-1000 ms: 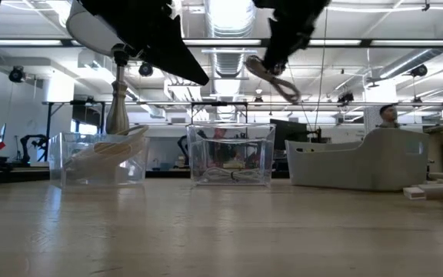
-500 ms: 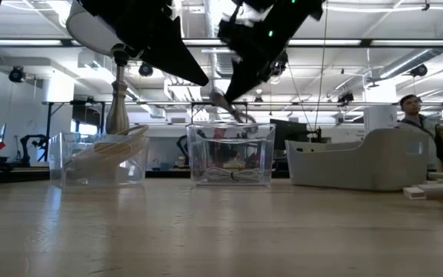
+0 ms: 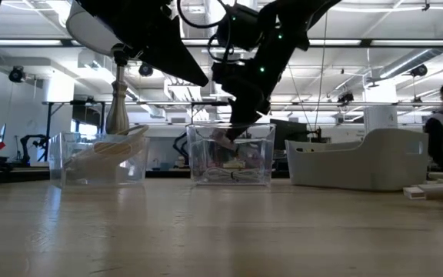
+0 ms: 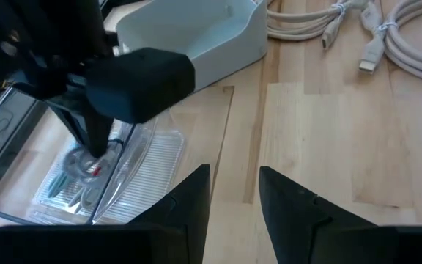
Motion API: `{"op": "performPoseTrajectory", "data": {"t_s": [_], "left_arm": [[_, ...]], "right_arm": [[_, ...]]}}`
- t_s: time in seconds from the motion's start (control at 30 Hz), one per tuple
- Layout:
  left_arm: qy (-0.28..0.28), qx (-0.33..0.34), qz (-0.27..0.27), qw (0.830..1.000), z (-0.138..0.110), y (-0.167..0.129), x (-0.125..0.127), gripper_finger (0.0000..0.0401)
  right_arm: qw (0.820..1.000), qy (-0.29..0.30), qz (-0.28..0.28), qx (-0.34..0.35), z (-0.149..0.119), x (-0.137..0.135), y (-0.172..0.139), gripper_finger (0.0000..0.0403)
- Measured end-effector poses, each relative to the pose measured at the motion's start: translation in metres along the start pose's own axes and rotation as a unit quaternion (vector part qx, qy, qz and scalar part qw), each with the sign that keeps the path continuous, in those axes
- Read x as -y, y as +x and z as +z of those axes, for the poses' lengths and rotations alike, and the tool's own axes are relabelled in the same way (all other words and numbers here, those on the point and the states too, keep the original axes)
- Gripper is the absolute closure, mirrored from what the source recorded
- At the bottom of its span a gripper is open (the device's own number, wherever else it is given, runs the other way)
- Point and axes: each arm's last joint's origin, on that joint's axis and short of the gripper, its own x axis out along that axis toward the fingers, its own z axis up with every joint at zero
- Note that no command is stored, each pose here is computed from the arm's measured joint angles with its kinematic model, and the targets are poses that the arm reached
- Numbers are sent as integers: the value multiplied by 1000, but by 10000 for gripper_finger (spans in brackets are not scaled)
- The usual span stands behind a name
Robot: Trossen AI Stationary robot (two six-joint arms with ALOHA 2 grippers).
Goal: Pick & Place USB Port
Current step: Put the blue charger cable into the transparent bin, then put the brown HDMI cable into the brown bin
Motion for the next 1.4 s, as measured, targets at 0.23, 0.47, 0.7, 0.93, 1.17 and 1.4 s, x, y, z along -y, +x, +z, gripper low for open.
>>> {"op": "performPoseTrajectory", "data": {"t_s": [0.23, 0.47, 0.7, 0.93, 1.17, 1.4], "left_arm": [[-4, 0, 0, 1000, 0, 0, 0, 279], [-5, 0, 0, 1000, 0, 0, 0, 279], [-5, 0, 0, 1000, 0, 0, 0, 279], [-5, 0, 0, 1000, 0, 0, 0, 279], [-5, 0, 1, 1000, 0, 0, 0, 279], [-5, 0, 0, 1000, -1, 0, 0, 279]], "right_arm": [[1000, 7, -7, -20, -5, 6, 17, 360], [999, 8, -7, -45, -11, 7, 35, 341], [999, -3, -6, -44, -11, 7, 33, 316], [1000, -4, -5, -31, -3, 6, 21, 292], [999, -14, -1, -35, 8, 3, -3, 282], [1000, -4, 4, -1, 24, 2, -42, 291]]}}
